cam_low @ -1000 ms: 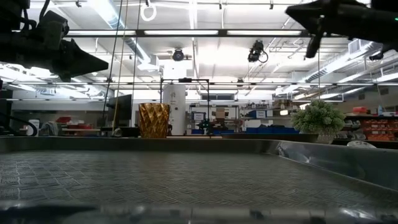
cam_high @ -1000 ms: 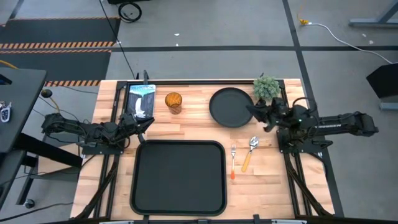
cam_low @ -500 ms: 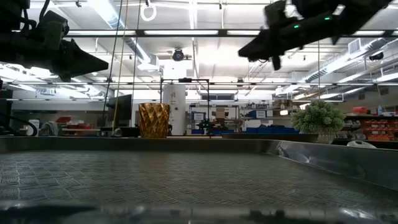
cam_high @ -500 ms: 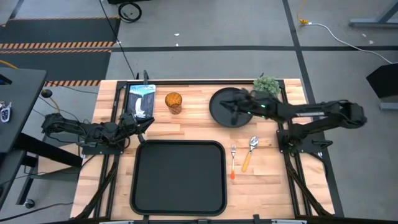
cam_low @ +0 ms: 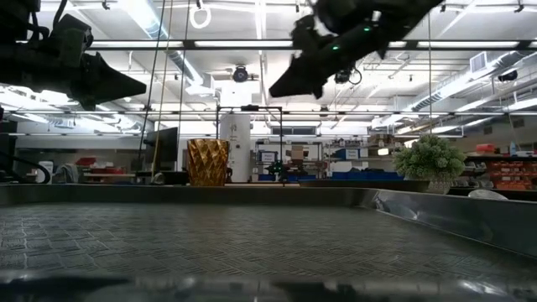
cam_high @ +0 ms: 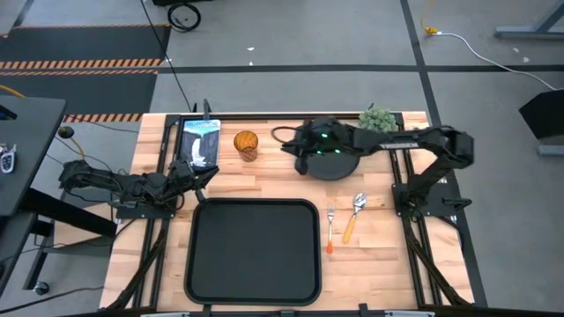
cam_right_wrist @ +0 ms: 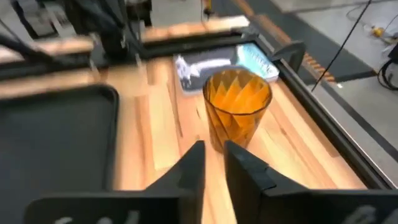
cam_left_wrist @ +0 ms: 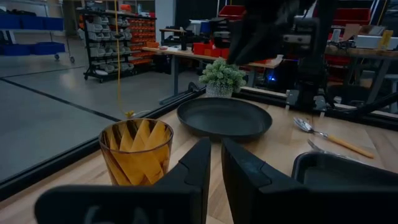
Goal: Pick and place plate/cup/fork/spoon on tray
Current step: Put the brown cup on the black serving tray
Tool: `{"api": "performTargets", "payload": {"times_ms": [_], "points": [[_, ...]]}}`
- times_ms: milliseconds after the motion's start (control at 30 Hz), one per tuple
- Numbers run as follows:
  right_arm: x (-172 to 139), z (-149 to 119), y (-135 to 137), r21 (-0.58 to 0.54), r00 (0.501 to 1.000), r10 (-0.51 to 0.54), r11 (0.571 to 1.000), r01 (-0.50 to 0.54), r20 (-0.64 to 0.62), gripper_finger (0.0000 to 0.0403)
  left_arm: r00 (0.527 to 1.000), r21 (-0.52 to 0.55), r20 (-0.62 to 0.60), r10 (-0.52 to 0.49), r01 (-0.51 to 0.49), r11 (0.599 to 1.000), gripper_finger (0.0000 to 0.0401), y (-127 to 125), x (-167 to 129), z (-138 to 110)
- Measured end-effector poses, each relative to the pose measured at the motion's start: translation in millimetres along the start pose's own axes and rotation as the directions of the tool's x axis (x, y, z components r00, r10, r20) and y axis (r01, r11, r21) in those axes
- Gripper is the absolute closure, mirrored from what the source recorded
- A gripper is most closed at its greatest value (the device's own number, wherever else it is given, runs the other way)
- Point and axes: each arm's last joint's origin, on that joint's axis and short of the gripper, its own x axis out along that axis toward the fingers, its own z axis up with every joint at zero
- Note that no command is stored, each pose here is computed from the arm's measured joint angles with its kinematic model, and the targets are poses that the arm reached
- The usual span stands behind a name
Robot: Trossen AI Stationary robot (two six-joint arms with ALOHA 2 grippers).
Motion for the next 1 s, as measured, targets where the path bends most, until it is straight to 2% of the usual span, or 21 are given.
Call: {"api": "performTargets", "payload": {"times_ms": [233,400,733,867,1000], "points": [[40.3,24.8,-1.4,-0.113,0.991,0.01,0.993,-0.025,-0.131,0.0249,1.0,0.0,0.0,0.0,0.0,1.0,0.0353,0.0,0.0,0.0],[62.4,38.9,-3.9,-0.18,0.983,0.008,0.983,-0.041,-0.184,0.0216,1.0,0.0,0.0,0.0,0.0,1.0,0.0353,0.0,0.0,0.0],[105.4,57.0,-7.5,-0.294,0.97,0.02,0.951,-0.093,-0.244,0.0206,1.0,0.0,0.0,0.0,0.0,1.0,0.0353,0.0,0.0,0.0],[115.3,69.0,-19.7,-0.289,0.969,-0.06,0.957,-0.012,-0.239,0.0206,1.0,0.0,0.0,0.0,0.0,1.0,0.0353,0.0,0.0,0.0],[120.2,77.5,-40.4,-0.231,0.96,-0.123,0.971,0.064,-0.252,0.0207,1.0,0.0,0.0,0.0,0.0,1.0,0.0353,0.0,0.0,0.0]]}}
